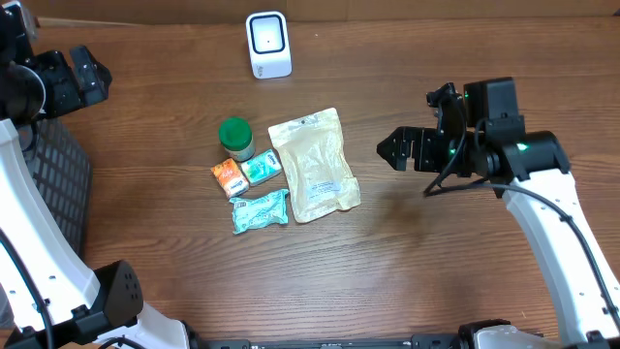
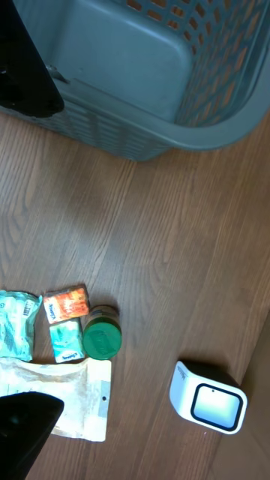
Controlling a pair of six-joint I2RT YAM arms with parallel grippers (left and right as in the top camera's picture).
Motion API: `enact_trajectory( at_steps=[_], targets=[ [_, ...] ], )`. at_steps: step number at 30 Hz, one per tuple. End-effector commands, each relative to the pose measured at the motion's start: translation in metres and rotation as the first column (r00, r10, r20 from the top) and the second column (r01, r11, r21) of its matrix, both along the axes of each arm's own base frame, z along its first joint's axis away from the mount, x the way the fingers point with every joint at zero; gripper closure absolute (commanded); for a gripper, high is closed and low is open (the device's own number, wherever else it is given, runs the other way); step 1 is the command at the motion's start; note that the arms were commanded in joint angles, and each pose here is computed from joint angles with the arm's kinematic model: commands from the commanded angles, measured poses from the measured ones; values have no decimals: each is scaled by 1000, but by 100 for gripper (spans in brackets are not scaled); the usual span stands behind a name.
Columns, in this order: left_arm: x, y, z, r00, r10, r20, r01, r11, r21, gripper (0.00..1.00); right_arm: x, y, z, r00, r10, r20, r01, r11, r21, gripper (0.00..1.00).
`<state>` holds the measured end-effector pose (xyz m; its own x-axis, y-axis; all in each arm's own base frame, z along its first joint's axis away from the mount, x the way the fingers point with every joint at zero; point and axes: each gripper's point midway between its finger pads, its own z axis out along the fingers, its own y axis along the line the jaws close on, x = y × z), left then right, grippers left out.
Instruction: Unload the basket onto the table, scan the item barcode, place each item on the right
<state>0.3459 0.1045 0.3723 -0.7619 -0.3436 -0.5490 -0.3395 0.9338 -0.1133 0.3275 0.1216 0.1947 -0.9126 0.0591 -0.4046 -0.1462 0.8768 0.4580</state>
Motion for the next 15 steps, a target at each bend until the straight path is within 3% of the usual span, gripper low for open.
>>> enact_trajectory(
  at_steps=[1,7,15],
  targets=[
    [1,0,-1,1000,-7,0,7,1000,-2,0,7,11,0,999,27,-19,-26,998,57,0],
    [1,0,-1,1000,-7,0,7,1000,-2,0,3,6,-26,993,12,-118,-10,1000,19,1],
    [1,0,0,1000,-7,1,7,1000,-2,1,3,2,-29,992,-1,-123,0,1000,-5,0]
  ],
)
